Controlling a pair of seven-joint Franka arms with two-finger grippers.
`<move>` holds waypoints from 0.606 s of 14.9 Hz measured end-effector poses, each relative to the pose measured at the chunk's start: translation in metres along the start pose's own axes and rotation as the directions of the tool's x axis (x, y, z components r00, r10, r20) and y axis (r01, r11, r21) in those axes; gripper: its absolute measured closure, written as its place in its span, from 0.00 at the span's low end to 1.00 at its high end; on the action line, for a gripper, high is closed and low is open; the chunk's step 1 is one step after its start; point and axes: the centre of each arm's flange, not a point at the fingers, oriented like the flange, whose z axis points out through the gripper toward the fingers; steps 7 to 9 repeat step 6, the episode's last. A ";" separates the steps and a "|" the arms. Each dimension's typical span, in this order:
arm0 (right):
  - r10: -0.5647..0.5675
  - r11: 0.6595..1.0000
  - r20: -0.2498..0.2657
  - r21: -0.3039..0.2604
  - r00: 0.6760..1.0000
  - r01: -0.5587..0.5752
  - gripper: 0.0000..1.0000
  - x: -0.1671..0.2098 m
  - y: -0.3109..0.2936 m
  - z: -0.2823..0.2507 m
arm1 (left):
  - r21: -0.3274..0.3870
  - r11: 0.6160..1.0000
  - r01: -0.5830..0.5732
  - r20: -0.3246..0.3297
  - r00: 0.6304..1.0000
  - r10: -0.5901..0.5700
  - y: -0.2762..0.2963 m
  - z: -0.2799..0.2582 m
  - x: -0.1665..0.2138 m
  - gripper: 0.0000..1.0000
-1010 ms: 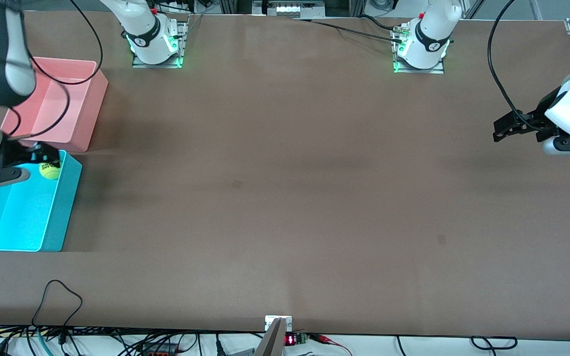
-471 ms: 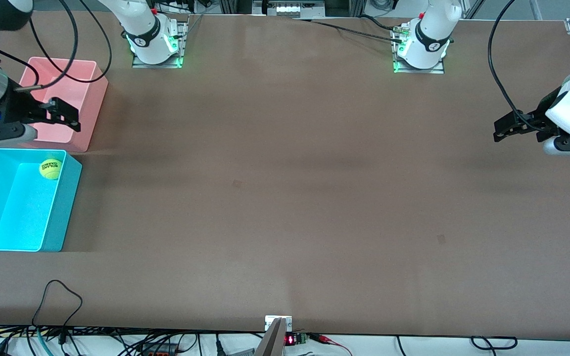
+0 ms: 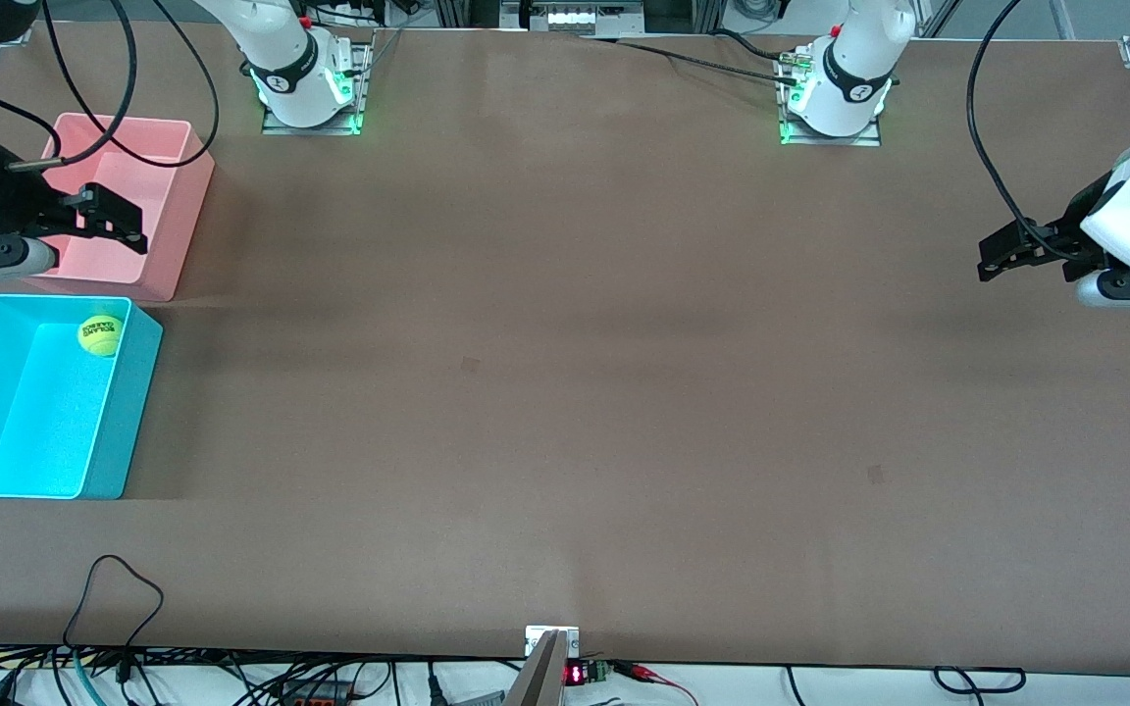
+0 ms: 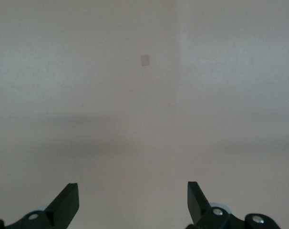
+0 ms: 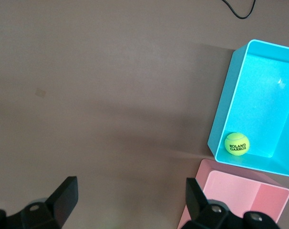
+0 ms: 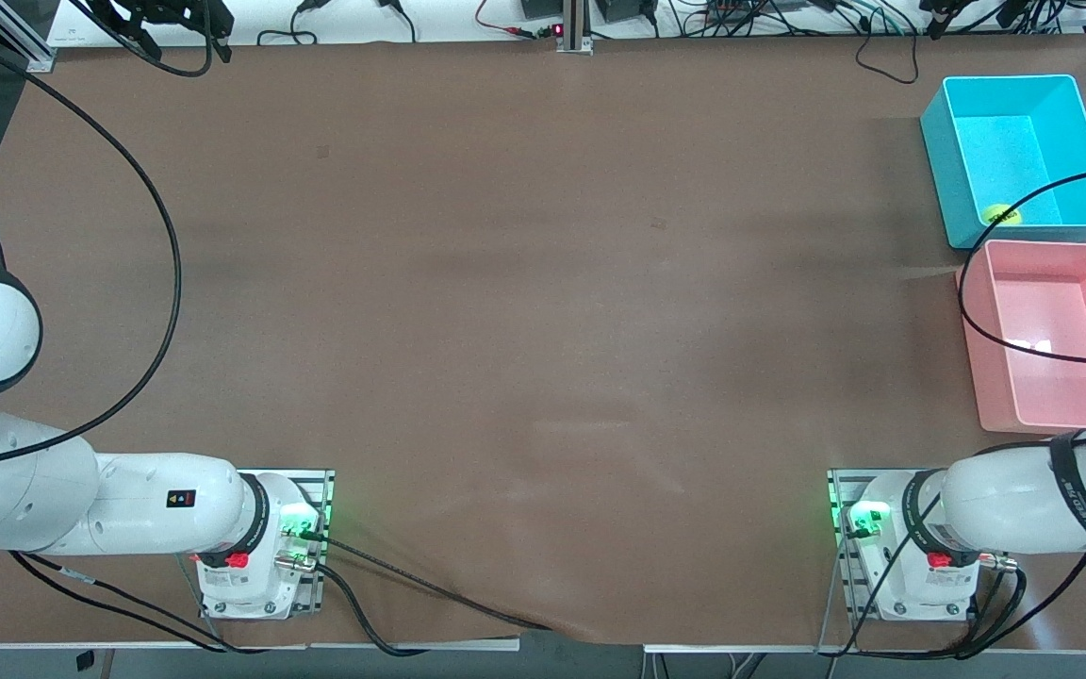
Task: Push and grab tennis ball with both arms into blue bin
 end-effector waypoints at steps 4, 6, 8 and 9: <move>0.044 0.999 0.007 -0.001 0.999 -0.044 0.00 -0.001 0.025 0.004 | 0.000 1.000 -0.002 0.000 1.000 0.002 0.001 0.000 0.000 0.00; 0.055 0.998 0.005 -0.002 0.998 -0.055 0.00 -0.002 0.031 0.003 | 0.000 1.000 -0.002 0.000 1.000 0.002 0.001 0.000 0.000 0.00; 0.055 0.998 0.005 -0.002 0.998 -0.055 0.00 -0.002 0.031 0.003 | 0.000 1.000 -0.002 0.000 1.000 0.002 0.001 0.000 0.000 0.00; 0.055 0.998 0.005 -0.002 0.998 -0.055 0.00 -0.002 0.031 0.003 | 0.000 1.000 -0.002 0.000 1.000 0.002 0.001 0.000 0.000 0.00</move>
